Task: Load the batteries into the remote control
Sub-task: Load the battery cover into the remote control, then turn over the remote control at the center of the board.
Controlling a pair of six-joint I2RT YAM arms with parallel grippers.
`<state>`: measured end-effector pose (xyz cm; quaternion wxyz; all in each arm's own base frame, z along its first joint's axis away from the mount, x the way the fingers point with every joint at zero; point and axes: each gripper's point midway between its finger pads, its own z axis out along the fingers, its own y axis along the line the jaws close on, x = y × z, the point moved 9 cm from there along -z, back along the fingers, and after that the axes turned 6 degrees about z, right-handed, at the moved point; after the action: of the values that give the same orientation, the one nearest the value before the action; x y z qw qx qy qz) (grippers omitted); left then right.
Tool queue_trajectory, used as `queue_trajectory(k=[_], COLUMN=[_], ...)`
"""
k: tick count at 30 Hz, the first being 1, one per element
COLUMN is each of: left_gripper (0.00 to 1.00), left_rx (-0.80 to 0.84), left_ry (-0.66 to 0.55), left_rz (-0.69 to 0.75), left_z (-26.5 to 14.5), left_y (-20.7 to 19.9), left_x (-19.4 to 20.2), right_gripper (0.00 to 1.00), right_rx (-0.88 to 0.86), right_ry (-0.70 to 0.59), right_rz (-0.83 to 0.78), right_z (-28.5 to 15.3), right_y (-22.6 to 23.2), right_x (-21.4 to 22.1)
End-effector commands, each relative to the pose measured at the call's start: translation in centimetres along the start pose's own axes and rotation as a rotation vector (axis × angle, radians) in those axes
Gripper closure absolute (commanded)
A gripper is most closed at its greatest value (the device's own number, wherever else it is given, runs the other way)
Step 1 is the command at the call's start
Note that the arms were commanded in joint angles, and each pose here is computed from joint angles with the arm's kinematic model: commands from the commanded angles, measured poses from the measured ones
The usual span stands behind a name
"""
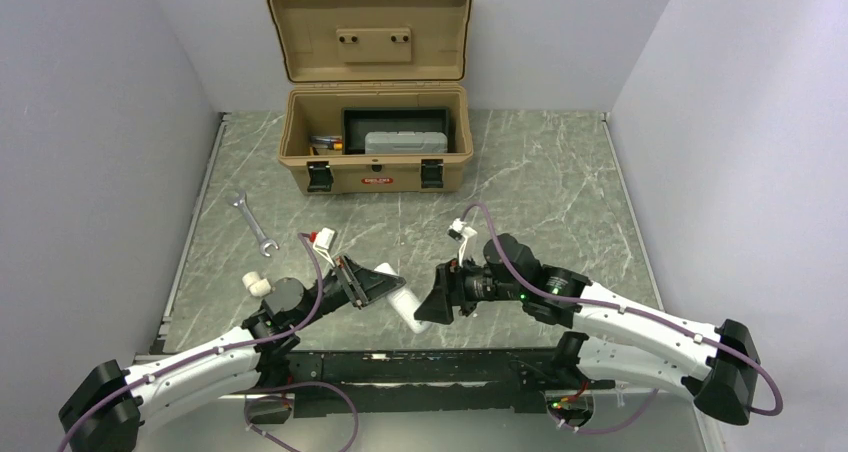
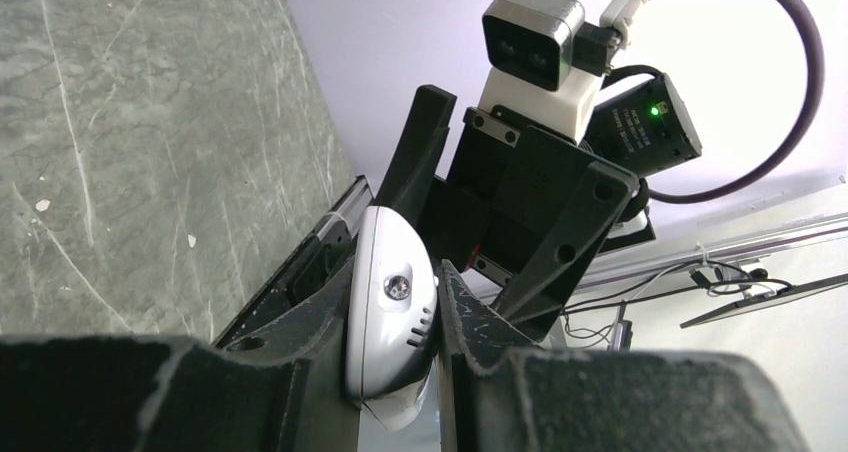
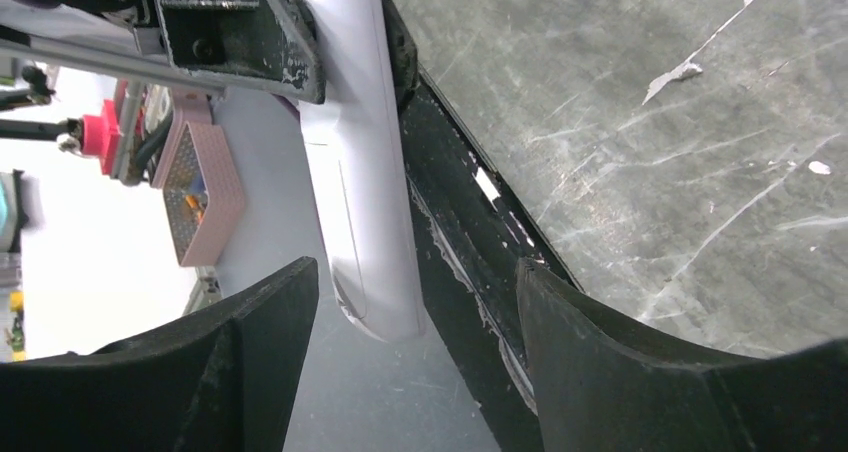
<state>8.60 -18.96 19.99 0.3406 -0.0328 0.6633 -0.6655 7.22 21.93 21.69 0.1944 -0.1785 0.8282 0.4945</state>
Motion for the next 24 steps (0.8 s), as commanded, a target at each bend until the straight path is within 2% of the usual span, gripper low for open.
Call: queue_trajectory(k=[1, 11, 21, 24], left_gripper=[1.0, 1.0, 1.0, 1.0], left_rx=[0.109, 0.142, 0.16, 0.158], left_ry=[-0.049, -0.044, -0.051, -0.048], left_rz=[0.024, 0.044, 0.041, 0.053], left_z=[0.2, 0.5, 0.7, 0.9], left_y=[-2.3, -3.3, -3.7, -4.0], left_x=[-1.0, -1.4, -1.6, -1.7], right_gripper=[0.25, 0.26, 0.3, 0.34], right_rx=[-0.095, -0.252, -0.281, -0.287], right_ry=[-0.073, -0.064, -0.038, -0.038], right_rz=[0.015, 0.038, 0.045, 0.044], right_z=[-0.6, -0.6, -0.1, 0.0], right_y=[0.7, 1.4, 1.5, 1.5], right_x=[-1.0, -1.5, -1.5, -1.6])
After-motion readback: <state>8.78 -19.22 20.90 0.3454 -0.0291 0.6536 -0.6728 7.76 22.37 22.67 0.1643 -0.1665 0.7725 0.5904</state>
